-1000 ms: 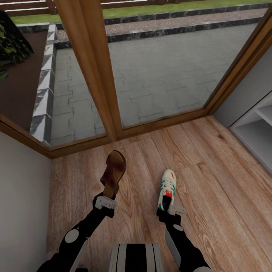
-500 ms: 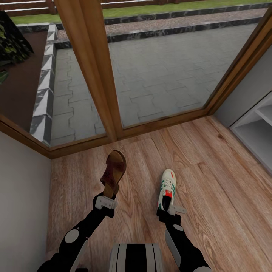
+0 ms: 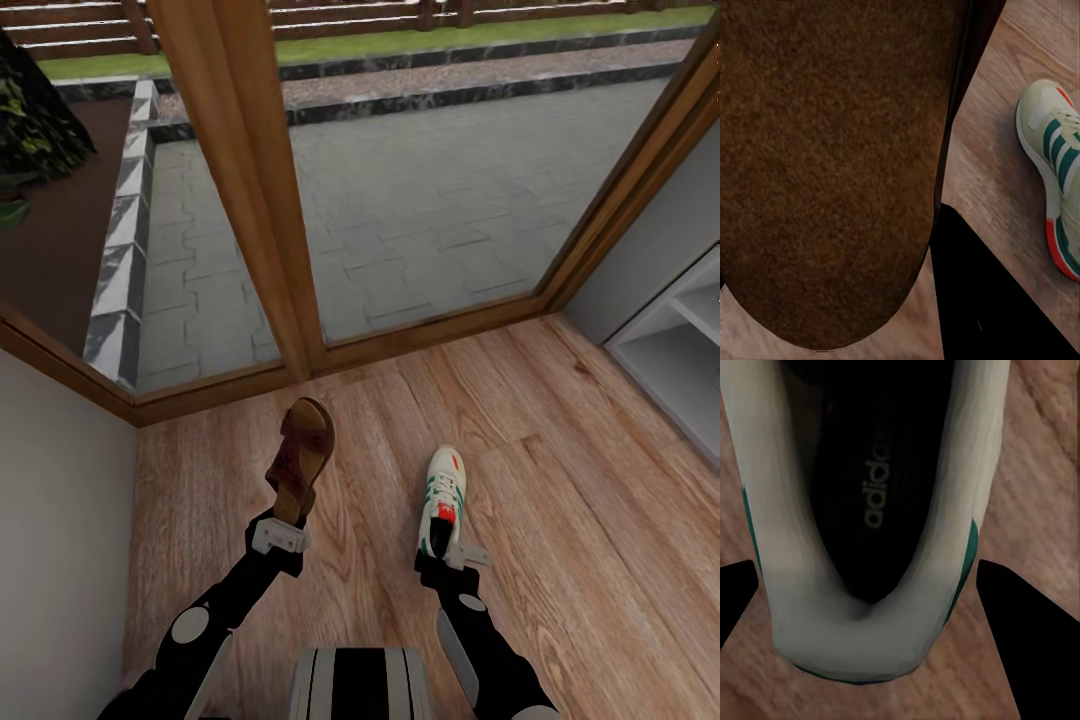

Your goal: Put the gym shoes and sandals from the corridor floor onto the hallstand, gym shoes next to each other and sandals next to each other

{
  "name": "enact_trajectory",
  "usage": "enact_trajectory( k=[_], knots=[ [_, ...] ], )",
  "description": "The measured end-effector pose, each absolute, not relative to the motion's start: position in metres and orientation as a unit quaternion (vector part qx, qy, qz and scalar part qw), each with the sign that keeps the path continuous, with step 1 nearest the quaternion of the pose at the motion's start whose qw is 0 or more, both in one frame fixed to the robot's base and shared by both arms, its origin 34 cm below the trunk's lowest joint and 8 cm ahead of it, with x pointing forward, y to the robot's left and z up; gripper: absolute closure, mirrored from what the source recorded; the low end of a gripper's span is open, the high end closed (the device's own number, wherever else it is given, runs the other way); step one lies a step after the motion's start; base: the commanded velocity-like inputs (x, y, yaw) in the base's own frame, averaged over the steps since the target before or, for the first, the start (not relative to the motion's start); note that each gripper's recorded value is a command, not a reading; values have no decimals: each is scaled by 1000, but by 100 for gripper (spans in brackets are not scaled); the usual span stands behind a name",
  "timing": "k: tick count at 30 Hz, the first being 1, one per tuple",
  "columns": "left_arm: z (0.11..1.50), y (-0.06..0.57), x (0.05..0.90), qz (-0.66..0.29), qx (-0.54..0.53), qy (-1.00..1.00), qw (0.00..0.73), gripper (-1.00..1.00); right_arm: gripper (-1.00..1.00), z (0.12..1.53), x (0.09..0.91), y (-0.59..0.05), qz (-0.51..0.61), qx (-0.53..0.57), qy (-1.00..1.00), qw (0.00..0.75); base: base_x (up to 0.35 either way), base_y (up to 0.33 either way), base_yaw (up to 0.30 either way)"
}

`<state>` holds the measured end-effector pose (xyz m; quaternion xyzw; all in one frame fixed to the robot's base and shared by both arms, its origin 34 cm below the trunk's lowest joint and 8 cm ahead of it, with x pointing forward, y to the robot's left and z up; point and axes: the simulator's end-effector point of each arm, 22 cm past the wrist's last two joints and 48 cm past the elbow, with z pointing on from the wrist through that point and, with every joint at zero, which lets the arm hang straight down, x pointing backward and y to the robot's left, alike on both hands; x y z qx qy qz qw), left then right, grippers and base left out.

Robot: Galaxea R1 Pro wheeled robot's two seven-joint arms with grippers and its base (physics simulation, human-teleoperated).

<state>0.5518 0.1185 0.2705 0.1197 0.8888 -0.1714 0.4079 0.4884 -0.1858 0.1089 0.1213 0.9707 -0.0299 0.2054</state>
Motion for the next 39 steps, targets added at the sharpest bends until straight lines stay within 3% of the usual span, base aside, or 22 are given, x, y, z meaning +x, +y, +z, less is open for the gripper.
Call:
enact_trajectory(
  k=[26, 39],
  knots=[
    [325, 126, 576, -160, 123, 866, 457, 100, 100, 152, 520, -184, -25, 117, 960, 252, 0, 0, 0],
    [360, 141, 591, -143, 123, 853, 487, 100, 100, 185, 543, -185, -33, 89, 952, 291, 0, 0, -85]
  ],
)
